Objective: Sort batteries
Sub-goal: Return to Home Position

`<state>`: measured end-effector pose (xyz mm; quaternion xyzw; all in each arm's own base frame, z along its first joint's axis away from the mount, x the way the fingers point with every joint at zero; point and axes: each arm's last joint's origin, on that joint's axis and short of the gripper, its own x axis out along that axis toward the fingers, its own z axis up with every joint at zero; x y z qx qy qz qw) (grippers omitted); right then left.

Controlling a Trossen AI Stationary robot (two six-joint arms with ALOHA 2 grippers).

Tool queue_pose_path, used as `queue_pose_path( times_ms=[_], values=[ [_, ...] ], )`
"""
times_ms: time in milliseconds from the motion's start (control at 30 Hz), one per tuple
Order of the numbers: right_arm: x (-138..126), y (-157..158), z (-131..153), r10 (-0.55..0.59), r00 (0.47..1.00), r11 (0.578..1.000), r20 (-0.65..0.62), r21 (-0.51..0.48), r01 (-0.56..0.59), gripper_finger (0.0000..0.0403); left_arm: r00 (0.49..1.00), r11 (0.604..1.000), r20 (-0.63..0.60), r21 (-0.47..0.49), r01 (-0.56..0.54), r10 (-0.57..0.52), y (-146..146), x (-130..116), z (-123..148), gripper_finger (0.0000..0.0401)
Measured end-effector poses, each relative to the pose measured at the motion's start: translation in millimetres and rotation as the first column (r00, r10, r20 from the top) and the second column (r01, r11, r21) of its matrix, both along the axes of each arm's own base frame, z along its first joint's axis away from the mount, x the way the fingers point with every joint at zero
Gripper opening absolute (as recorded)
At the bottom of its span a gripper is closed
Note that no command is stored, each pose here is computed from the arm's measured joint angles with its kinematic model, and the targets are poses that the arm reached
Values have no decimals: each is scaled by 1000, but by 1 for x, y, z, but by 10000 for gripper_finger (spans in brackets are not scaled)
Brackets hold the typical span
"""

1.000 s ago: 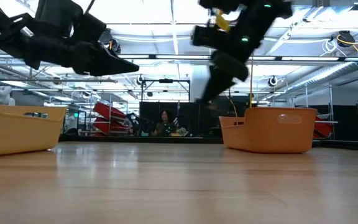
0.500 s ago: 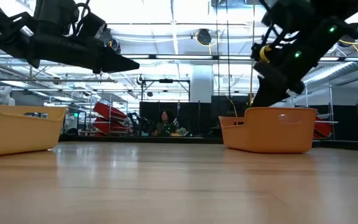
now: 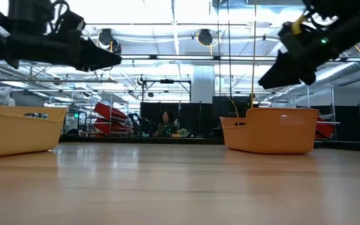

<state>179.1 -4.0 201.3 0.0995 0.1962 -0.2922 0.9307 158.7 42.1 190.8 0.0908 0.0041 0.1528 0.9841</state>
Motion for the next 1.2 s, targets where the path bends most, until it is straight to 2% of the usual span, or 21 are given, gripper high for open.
queue_pose_path(
  times_ms=[133,267,400,500,667,900,1200],
  values=[
    [-21,-8,-10,51,985,998,168,-44,-44,137,999,998,31,-53,-26,27,1,-14,4,176],
    [-43,-17,-23,90,942,994,324,-81,-68,115,999,992,39,-123,-27,32,-2,-24,6,175],
    [-59,-22,-34,128,898,990,420,-100,-94,92,999,977,20,-208,-33,39,-5,-31,3,175],
    [-65,-24,-30,128,890,990,437,-116,-86,77,999,965,-4,-258,-45,45,-8,-33,0,175],
    [-73,-21,-20,223,852,965,473,-234,-122,61,999,952,-27,-301,-49,43,-13,-35,-3,175],
    [-84,-19,-13,274,818,937,506,-331,-109,46,997,946,-37,-316,-76,67,-20,-42,-4,175],
    [-85,-19,-23,253,868,945,427,-301,-128,20,998,926,-33,-373,-61,53,-28,-45,-18,175]
  ],
)
